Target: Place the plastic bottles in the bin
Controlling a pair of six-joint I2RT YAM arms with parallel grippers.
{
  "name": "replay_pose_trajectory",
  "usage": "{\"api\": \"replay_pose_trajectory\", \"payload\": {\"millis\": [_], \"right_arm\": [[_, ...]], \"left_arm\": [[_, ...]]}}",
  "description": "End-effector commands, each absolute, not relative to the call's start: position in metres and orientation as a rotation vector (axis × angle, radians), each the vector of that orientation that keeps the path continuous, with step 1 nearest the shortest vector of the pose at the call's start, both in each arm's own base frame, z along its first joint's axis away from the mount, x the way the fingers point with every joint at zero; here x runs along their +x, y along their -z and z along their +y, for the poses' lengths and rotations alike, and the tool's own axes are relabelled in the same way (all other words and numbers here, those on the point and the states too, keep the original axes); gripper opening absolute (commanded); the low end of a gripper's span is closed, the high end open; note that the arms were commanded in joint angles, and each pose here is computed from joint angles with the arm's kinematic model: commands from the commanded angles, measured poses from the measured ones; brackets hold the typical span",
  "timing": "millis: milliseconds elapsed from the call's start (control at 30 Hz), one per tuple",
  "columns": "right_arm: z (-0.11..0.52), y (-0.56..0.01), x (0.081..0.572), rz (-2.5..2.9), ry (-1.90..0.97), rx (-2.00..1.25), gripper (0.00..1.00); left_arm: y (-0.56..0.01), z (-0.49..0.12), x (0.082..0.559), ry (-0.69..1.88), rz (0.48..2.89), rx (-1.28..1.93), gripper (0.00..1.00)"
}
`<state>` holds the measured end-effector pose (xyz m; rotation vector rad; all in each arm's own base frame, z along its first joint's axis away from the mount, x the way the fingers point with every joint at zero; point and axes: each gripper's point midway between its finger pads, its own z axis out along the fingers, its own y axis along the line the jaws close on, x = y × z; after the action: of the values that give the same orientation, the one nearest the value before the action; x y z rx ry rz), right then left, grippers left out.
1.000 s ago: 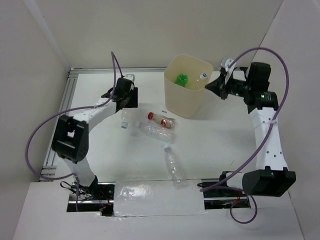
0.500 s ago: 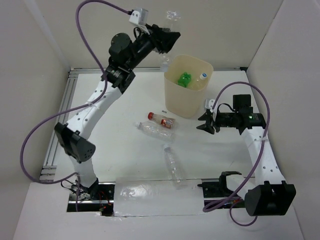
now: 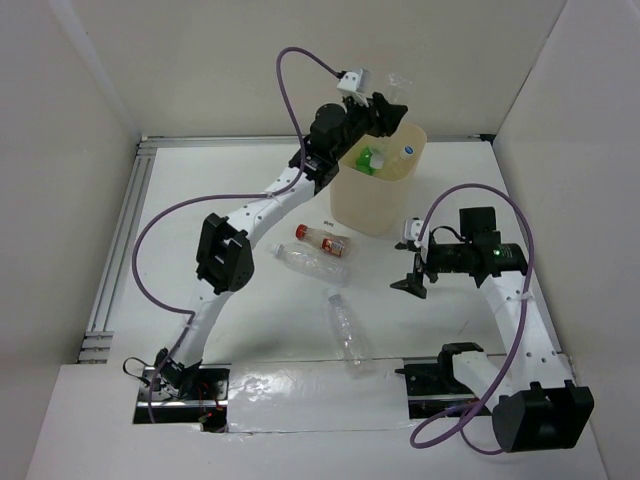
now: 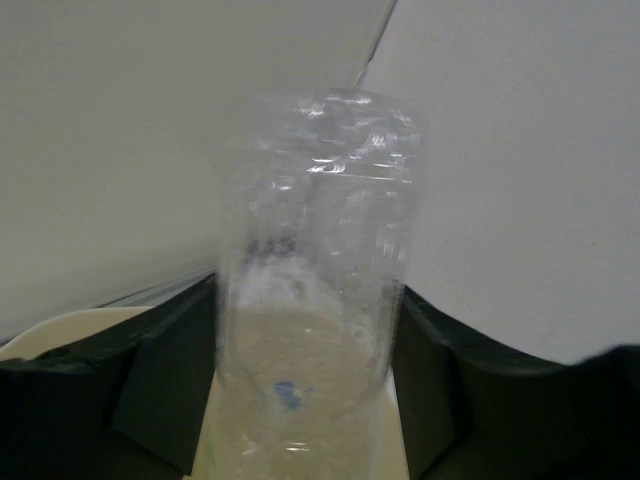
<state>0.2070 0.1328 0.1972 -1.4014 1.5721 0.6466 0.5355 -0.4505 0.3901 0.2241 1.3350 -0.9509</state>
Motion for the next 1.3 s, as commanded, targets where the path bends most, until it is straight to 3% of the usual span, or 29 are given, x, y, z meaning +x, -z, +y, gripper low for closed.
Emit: {"api": "replay_pose_trajectory", "payload": {"millis": [0,33,67,200,333,367,533,567,600,667,700,733,767,800,967,1267], "right_arm": [[0.135,-0.191,0.2,1.578,-0.665,-1.405,1.0],[0.134,-0.191,0.2,1.57,-0.659,-1.412,1.0],[0.138,-0.186,0.196,1.571,-0.671,-1.439,1.0],[0.148,-0.176,0.194,1.516,-0.629,-1.567,1.0],[0.157,-0.158,0.177,1.346,-0.622,-1.794,1.0],[0.159,-0.159,0.178,1.283,-0.597,-1.833,1.0],[0.171,-0.136,0.161,1.066,-0.614,-2.044,0.95],[0.172,-0.132,0.161,0.898,-0.544,-2.138,0.95],[0.17,-0.127,0.161,0.848,-0.518,-2.169,0.95],[0.176,-0.118,0.167,0.711,-0.415,-2.197,0.96],[0.181,-0.119,0.169,0.596,-0.33,-2.22,0.98],[0.188,-0.122,0.181,0.506,-0.237,-2.206,0.99],[0.193,-0.11,0.174,0.429,-0.224,-2.238,0.99],[0.193,-0.108,0.177,0.4,-0.193,-2.243,0.99],[0.227,-0.105,0.175,0.217,-0.211,-2.279,0.99],[0.266,-0.071,0.157,0.027,-0.229,-2.411,0.99]], "left_arm": [[-0.444,-0.428,0.529,0.903,1.197,0.201,0.77],[-0.447,-0.428,0.527,0.898,1.198,0.219,0.96],[-0.444,-0.431,0.525,0.906,1.209,0.237,1.0],[-0.471,-0.428,0.511,0.924,1.163,0.275,1.0],[-0.503,-0.42,0.475,0.938,1.117,0.361,1.0],[-0.535,-0.406,0.451,0.945,1.058,0.378,1.0],[-0.506,-0.368,0.406,0.885,1.167,0.429,1.0],[-0.532,-0.343,0.374,0.881,1.116,0.425,1.0],[-0.483,-0.34,0.37,0.858,1.212,0.438,1.0],[-0.462,-0.314,0.347,0.831,1.249,0.41,1.0],[-0.417,-0.301,0.343,0.788,1.341,0.388,1.0],[-0.434,-0.275,0.318,0.78,1.3,0.357,1.0],[-0.391,-0.264,0.313,0.738,1.41,0.353,1.0],[-0.404,-0.255,0.3,0.745,1.394,0.331,1.0],[-0.36,-0.196,0.248,0.728,1.472,0.216,1.0],[-0.297,-0.159,0.214,0.753,1.633,0.044,1.0]]}}
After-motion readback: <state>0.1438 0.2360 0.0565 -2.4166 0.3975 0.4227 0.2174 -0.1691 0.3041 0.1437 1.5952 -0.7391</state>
